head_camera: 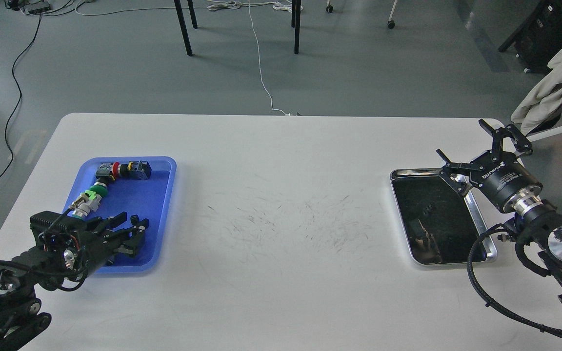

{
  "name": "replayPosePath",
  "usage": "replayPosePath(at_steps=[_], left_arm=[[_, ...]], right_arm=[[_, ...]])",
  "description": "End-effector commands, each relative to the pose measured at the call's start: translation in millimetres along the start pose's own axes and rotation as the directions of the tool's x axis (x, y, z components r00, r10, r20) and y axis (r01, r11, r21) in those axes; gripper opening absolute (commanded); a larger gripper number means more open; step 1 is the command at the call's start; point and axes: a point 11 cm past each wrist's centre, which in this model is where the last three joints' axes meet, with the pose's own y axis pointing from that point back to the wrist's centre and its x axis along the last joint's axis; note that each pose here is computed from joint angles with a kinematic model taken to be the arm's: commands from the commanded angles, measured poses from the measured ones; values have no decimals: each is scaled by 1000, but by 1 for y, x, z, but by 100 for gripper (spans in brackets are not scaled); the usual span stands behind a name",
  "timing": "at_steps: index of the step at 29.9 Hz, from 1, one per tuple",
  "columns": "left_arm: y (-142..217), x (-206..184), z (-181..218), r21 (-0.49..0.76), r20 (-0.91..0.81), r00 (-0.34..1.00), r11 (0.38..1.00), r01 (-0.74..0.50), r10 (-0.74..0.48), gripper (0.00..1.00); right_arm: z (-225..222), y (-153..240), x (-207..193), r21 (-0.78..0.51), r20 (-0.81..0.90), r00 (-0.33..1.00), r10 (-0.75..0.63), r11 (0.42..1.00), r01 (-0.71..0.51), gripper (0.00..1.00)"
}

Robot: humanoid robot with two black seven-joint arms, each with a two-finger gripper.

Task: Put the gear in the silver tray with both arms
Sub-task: 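Lower the left gripper into the blue tray and grasp another black part, then carry the black part toward the table center with the left gripper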

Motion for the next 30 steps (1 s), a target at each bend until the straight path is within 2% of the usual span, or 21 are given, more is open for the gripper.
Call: replayPosePath(at_steps=[1, 2, 3, 5, 8, 12, 16, 22, 27, 30], left_arm=[[0, -2, -3, 7, -2, 1000, 1000, 5, -5, 45], [0, -2, -4, 7, -2, 1000, 1000, 6, -6, 41], [0, -2, -4, 5, -2, 1000, 1000, 6, -6, 30], [0, -2, -4, 7, -3, 1000, 1000, 7, -7, 17], [0, -4, -5, 10, -5, 1000, 1000, 10, -10, 10], [-2, 1, -5, 3, -2, 1000, 1000, -1, 1, 8], [-7, 22, 2, -20, 6, 999, 999, -44, 44, 7], [-7, 92, 29, -105, -17, 983, 977, -183, 182, 7], [-3, 140, 78, -207, -54, 964, 941, -266, 260, 7], [-10, 149, 131, -289, -125, 957, 913, -288, 262, 7]], right_arm=[[1, 0, -1, -1, 0, 1000, -2, 1000, 2, 97], [1, 0, -1, -1, 0, 1000, -4, 1000, 4, 97], [1, 0, -1, -2, 0, 1000, -2, 1000, 2, 97], [1, 0, -1, 0, 2, 1000, -2, 1000, 2, 97], [0, 0, 0, -1, -1, 1000, -1, 1000, 1, 97], [0, -1, -2, 0, 0, 1000, -4, 1000, 4, 97], [1, -1, -3, -4, -5, 1000, -10, 1000, 10, 97], [-7, -3, -16, -18, -59, 998, -39, 999, 38, 97], [-31, -3, -29, -25, -184, 981, -57, 998, 53, 97], [-40, -3, -31, -31, -231, 971, -55, 998, 49, 97]])
